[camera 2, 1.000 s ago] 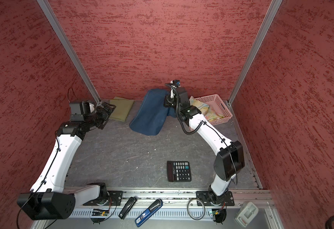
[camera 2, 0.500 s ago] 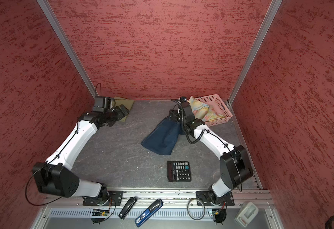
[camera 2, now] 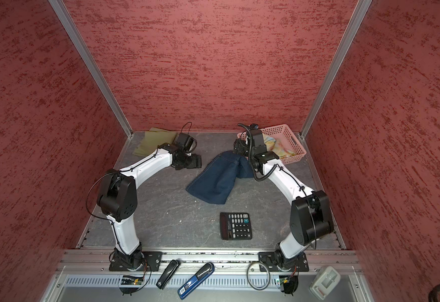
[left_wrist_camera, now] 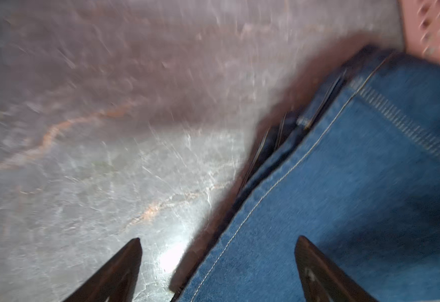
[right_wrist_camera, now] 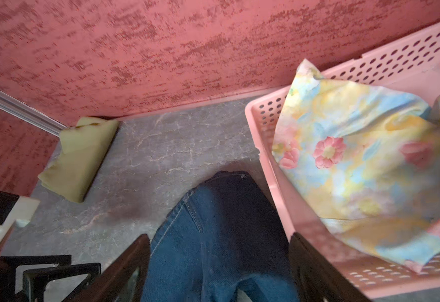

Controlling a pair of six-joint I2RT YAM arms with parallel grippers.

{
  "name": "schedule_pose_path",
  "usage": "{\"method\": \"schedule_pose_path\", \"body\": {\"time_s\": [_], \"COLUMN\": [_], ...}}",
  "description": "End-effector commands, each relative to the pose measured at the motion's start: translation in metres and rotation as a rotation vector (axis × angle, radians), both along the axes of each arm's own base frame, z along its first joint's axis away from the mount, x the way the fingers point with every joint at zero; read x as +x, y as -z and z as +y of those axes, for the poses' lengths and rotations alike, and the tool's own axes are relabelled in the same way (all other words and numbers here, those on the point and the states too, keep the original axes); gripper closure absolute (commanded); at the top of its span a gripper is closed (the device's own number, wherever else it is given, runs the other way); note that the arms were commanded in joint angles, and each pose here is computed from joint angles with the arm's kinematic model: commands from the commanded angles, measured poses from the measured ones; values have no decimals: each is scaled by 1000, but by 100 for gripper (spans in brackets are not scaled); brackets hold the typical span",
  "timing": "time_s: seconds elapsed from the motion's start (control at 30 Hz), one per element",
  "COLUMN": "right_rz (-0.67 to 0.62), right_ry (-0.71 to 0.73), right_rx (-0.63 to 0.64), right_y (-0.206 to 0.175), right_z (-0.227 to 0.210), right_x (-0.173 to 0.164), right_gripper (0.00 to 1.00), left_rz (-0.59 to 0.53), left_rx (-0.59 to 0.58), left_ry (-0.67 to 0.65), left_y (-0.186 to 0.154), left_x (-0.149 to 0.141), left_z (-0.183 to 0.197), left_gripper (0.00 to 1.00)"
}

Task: Fold and stack skirts
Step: Place the skirt at the center of the table, then flatten out the skirt at the center of the table.

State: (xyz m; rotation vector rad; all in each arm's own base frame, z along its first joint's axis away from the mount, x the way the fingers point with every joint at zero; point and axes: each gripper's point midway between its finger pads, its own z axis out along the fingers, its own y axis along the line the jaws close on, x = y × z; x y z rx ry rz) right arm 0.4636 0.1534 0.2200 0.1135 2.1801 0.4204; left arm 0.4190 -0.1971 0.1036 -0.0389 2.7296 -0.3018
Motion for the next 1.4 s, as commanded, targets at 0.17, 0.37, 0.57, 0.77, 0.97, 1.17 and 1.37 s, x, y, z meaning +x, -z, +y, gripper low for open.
{"method": "schedule_pose_path", "body": {"time_s": [0.17,0.37,0.57,0.77,0.97,1.17,1.37], "right_rz": [168,241,267,-15,-207,-276,-228], "right_ry": [-79,-166,-275,-232,-190,-211,-275], "right_rx": [-200,-199,-180,-149,-216,-245,-67], "right_y": [45,72,80,-37,-148,-179,-66], "right_z": [-4,11,40,46,50,90,132], "right_x": [11,13,12,48,89,54,-42], "right_gripper": [17,19,95,100,100,100,54], "left_rz": [50,106,67,-43,-154,-185,-170], "left_rx": [-170,-142,-263,-349,-417,-419,-418], "left_ry": [20,-27,-141,-201,-239,-290,-345], "left_y": [20,37,15,-39,-91,-98,-80], "left_x": [-14,-42,-39,-21,-11,-13,-21], "left_z": [-11,13,43,65,85,109,127], "left_gripper": [11,11,11,12,12,12,11]}}
